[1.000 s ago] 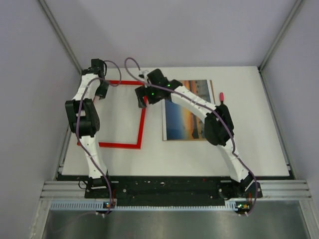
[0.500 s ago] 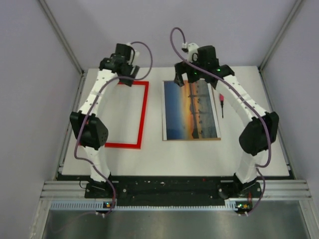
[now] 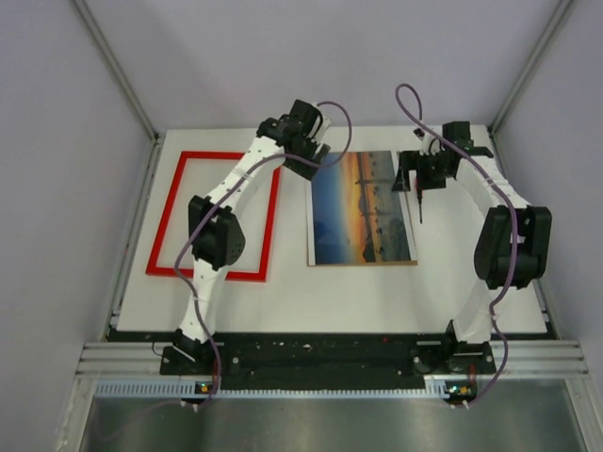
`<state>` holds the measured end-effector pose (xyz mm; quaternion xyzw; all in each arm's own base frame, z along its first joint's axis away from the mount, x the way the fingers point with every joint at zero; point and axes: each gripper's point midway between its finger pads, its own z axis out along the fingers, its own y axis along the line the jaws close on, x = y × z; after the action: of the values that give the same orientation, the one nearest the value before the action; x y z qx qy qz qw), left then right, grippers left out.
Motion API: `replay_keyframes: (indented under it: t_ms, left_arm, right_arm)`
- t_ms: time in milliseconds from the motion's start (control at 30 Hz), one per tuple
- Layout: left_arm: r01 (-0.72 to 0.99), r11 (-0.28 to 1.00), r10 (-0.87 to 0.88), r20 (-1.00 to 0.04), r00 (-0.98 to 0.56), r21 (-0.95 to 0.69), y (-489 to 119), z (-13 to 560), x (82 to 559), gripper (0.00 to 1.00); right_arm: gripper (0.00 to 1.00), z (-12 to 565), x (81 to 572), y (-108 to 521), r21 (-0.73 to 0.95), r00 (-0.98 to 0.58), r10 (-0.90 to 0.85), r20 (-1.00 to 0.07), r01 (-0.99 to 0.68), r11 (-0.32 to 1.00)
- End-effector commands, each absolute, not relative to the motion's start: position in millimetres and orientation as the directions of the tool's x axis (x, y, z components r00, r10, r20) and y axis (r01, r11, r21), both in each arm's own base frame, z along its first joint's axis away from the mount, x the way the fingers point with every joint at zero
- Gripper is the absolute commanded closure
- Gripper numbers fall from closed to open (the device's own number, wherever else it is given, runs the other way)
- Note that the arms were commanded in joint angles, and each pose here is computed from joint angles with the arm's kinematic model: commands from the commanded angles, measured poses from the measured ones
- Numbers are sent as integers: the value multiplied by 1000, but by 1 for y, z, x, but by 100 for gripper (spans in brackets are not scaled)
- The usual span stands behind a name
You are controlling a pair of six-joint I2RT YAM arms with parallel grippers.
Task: Take the photo out of the frame
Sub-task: Place the photo frame item at the center of the board, then pick up the photo frame item from the photo frame.
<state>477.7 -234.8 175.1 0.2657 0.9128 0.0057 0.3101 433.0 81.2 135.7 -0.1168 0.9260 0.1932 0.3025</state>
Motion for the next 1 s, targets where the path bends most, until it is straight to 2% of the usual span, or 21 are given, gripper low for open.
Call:
replay_keyframes:
  t_ms: [0, 333, 733, 967]
  left_arm:
    - [465, 882, 414, -591, -693, 73, -258, 155, 488, 20]
    - [485, 871, 379, -527, -760, -73, -282, 96, 479, 20]
    - [440, 889, 301, -559, -773, -129, -269, 100, 493, 20]
    - [431, 887, 294, -521, -801, -162, -269, 84, 483, 19]
  right_arm:
    - [13, 116, 422, 84, 355, -815, -104, -571, -358, 863]
    - [14, 94, 403, 70, 400, -853, -76, -516, -318, 859]
    - [10, 99, 385, 66, 392, -849, -101, -518, -340, 855]
    - [11, 90, 380, 65, 403, -859, -106, -500, -339, 850]
